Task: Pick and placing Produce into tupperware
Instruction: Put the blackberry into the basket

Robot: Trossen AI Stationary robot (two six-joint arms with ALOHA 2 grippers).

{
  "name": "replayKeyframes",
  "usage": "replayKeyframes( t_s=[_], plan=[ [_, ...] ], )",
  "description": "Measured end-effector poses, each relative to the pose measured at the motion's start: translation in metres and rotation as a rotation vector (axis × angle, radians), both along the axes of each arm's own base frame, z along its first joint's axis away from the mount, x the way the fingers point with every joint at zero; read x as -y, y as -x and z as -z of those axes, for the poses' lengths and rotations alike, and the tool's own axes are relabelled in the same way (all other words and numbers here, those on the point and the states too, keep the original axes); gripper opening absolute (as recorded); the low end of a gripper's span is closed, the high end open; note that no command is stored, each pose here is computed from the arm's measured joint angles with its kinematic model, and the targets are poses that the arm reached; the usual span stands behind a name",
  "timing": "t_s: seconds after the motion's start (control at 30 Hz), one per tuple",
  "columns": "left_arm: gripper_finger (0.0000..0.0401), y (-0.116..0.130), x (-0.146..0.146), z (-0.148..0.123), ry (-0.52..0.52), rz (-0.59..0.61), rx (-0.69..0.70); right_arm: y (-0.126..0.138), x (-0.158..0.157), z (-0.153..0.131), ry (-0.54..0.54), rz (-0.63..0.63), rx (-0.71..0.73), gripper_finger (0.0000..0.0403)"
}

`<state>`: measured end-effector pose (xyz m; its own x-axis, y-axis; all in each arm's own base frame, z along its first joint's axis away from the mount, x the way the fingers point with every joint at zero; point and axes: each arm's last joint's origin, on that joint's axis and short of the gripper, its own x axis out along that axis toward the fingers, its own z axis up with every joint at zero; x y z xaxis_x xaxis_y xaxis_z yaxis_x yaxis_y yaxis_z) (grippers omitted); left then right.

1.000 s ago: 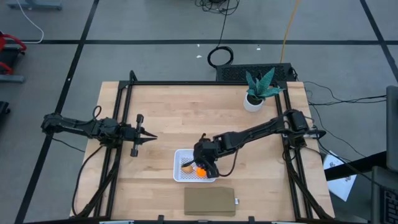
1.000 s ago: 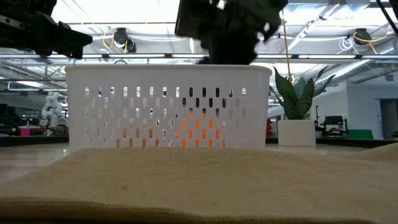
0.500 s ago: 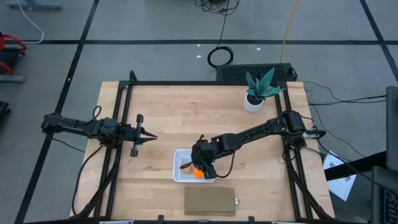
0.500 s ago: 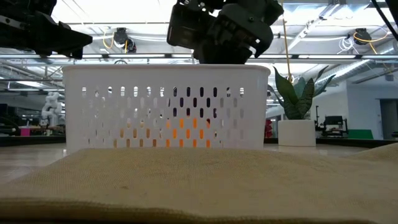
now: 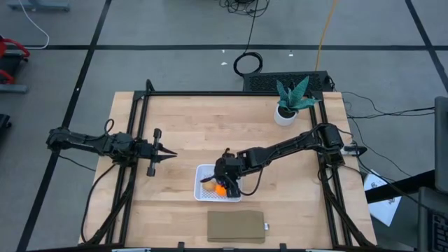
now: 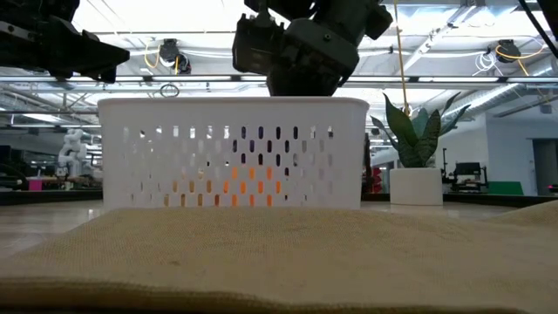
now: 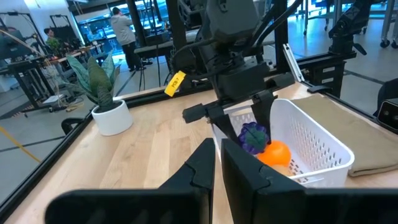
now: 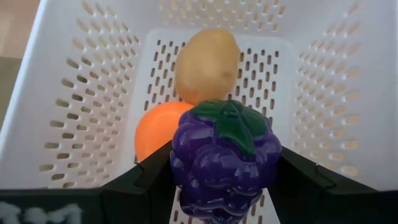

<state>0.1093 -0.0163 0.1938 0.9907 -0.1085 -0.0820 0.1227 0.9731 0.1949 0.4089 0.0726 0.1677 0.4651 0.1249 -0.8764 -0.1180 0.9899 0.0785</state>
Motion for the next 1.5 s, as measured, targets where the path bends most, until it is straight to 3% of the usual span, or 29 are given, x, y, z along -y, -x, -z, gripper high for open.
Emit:
replayKeyframes(
  t_s=[0.83, 1.33, 1.5],
  plan=[
    [0.0031, 0.0, 0.0, 0.0, -0.001, 0.0, 0.0, 0.006, -0.03, -0.014, 0.115, -0.174, -0.047, 0.0196],
    [0.0031, 0.0, 0.0, 0.0, -0.001, 0.0, 0.0, 0.002, -0.031, -0.024, 0.139, -0.163, -0.031, 0.0196],
    [0.0031, 0.0, 0.0, 0.0, -0.001, 0.0, 0.0, 0.002, -0.027, -0.024, 0.11, -0.095, -0.053, 0.0196]
  ],
)
